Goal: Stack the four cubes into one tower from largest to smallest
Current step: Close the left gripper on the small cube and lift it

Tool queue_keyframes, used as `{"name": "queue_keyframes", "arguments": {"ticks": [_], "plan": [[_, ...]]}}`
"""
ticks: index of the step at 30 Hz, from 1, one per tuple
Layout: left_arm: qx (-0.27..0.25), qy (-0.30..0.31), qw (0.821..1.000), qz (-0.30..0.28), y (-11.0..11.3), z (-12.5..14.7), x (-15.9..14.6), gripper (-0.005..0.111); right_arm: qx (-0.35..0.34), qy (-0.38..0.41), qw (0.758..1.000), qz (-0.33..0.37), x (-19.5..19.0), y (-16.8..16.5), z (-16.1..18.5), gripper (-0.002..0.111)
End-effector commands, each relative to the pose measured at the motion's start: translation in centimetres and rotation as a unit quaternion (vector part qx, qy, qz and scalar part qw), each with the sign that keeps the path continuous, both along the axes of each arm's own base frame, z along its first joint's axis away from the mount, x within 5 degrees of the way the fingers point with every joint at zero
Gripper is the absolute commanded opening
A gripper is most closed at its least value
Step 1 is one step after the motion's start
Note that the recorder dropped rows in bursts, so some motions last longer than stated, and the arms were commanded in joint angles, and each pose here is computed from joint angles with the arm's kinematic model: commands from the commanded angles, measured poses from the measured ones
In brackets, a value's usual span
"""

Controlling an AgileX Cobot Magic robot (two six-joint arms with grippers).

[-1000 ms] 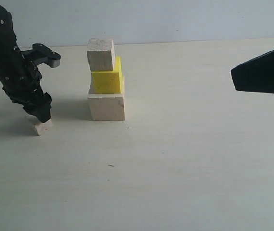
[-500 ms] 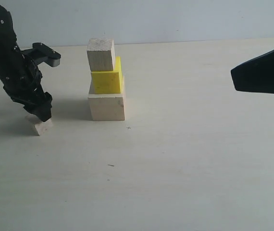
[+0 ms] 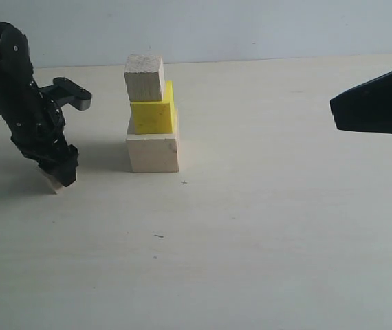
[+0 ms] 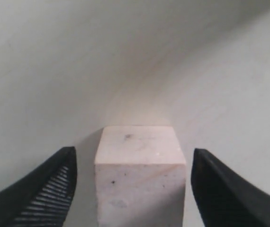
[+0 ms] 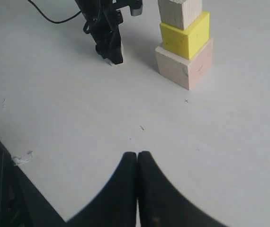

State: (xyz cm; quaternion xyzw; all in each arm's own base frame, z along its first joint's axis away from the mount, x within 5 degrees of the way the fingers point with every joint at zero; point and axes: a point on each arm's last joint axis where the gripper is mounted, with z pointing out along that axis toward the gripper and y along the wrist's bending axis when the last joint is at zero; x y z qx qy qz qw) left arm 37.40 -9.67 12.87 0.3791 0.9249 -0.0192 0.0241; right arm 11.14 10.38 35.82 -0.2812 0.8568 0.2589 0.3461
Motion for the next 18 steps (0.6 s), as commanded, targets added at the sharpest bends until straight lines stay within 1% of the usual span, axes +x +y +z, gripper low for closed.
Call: {"name": "queue_keyframes", "arguments": {"ticks": [1,3,4,6,9,11,13,16,18], "plan": [[-0.005,-0.007,1.0,0.002,-0.2,-0.1,0.1,0.065,0.002,-0.007,1.0,0.0,-0.1,-0.1,0.1,0.0],[-0.005,-0.005,1.0,0.002,-0.2,-0.1,0.1,0.059,0.002,-0.007,1.0,0.0,-0.1,-0.1,0.1,0.0],[-0.004,-0.004,1.0,0.002,-0.2,-0.1,0.0,0.053,0.002,-0.007,1.0,0.0,-0.1,-0.1,0.1,0.0],[-0.003,0.002,1.0,0.003,-0.2,-0.1,-0.1,0.035,0.002,-0.007,1.0,0.0,-0.1,-0.1,0.1,0.0],[0.0,0.017,1.0,0.002,-0.1,-0.1,-0.3,0.002,0.002,-0.007,1.0,0.0,-0.1,-0.1,0.1,0.0],[0.002,0.026,1.0,-0.001,-0.1,0.2,-0.5,0.0,0.002,-0.007,1.0,0.0,-0.1,-0.1,0.1,0.0],[0.0,0.023,1.0,-0.001,-0.1,1.3,-0.4,0.0,0.002,-0.007,1.0,0.0,-0.1,-0.1,0.1,0.0],[-0.008,0.0,1.0,-0.004,-0.1,4.0,-0.1,0.0,0.002,-0.007,1.0,0.0,-0.1,-0.1,0.1,0.0],[-0.032,-0.028,0.999,-0.009,-0.3,6.5,0.0,0.0,0.002,-0.007,1.0,0.0,-0.1,-0.1,0.1,0.0]]}}
